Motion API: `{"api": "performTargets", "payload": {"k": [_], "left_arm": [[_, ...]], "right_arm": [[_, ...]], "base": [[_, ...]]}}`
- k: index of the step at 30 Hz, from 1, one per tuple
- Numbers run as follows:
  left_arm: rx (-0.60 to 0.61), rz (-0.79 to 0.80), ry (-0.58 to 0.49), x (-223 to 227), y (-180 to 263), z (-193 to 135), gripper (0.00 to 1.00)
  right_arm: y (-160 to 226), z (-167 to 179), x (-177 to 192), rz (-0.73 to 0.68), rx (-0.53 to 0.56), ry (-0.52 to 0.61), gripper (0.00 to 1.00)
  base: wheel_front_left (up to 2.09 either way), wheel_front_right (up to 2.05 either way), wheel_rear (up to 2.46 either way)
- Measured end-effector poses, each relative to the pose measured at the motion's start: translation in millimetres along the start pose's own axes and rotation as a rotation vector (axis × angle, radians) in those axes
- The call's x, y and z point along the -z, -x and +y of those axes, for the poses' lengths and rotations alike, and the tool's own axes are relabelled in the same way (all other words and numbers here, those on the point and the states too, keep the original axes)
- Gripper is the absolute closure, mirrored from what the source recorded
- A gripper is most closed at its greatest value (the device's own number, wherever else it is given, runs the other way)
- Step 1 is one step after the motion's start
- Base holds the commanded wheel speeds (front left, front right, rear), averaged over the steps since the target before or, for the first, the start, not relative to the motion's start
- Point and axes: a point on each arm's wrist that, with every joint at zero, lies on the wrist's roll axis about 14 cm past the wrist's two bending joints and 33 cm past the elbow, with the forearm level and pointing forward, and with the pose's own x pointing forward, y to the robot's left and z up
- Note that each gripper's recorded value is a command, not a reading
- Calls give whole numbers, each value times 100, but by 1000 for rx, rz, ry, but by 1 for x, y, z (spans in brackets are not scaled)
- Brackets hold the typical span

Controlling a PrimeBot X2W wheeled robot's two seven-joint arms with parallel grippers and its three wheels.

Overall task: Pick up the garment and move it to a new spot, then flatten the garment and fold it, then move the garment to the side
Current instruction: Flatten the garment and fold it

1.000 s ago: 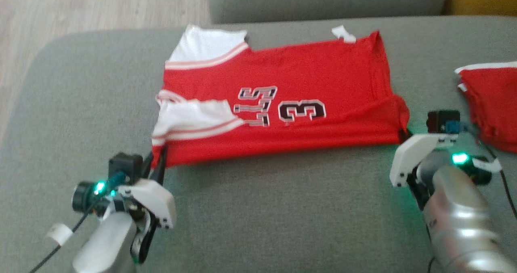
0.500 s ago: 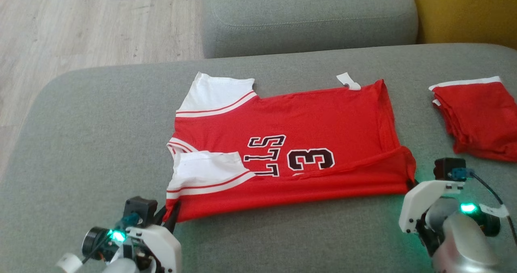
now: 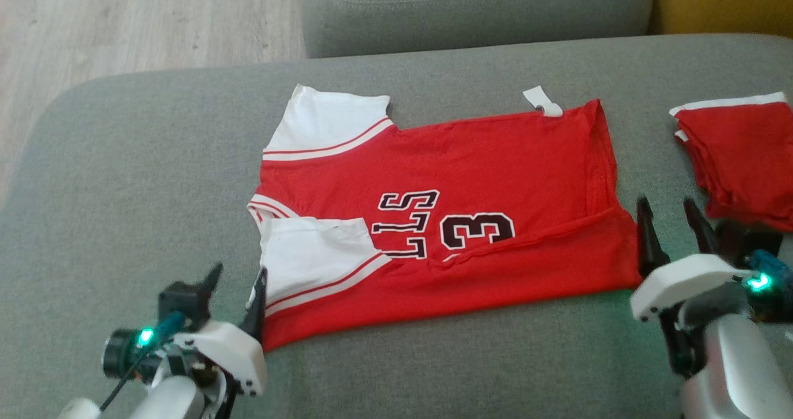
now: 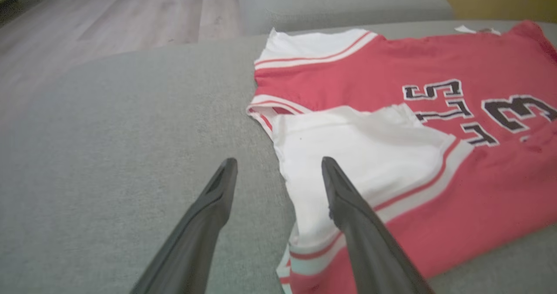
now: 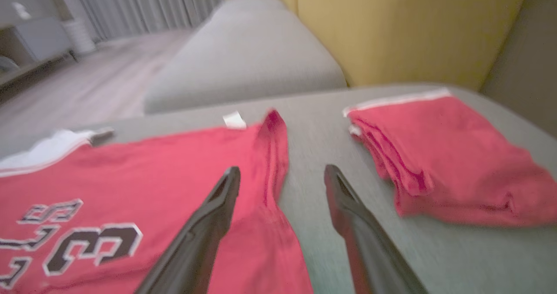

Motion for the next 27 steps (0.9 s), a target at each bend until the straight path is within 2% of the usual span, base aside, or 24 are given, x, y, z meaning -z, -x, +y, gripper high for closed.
{"api": "performTargets", "payload": {"k": [3,6,10,16,20,22,27], "left_arm": [[-34,-115,29,-24,-5,6,0],[-42,-266,51,-57,-8,7,0],[4,-408,58,-93,-16,-2,0],[104,-443,-34,-130,-46,-6,0],[163,-368,-148,-163,-85,5,0],[173,-247,-211,-160,-109,14,0],[166,19,-225,-125,-158,30,0]], "right_arm": [[0,20,-28,-159,-60,-6,0],[5,32,-34,-239,-98,-57,0],[5,32,-25,-252,-98,-80,0],[-8,25,-31,-276,-80,-118,0],[-24,24,-42,-301,-78,-127,0],[-29,24,-41,-298,-82,-128,0],[-37,18,-32,-278,-67,-143,0]], "base": [[0,0,0],[0,0,0],[0,0,0],[0,0,0],[0,0,0],[0,0,0],[0,0,0]]}}
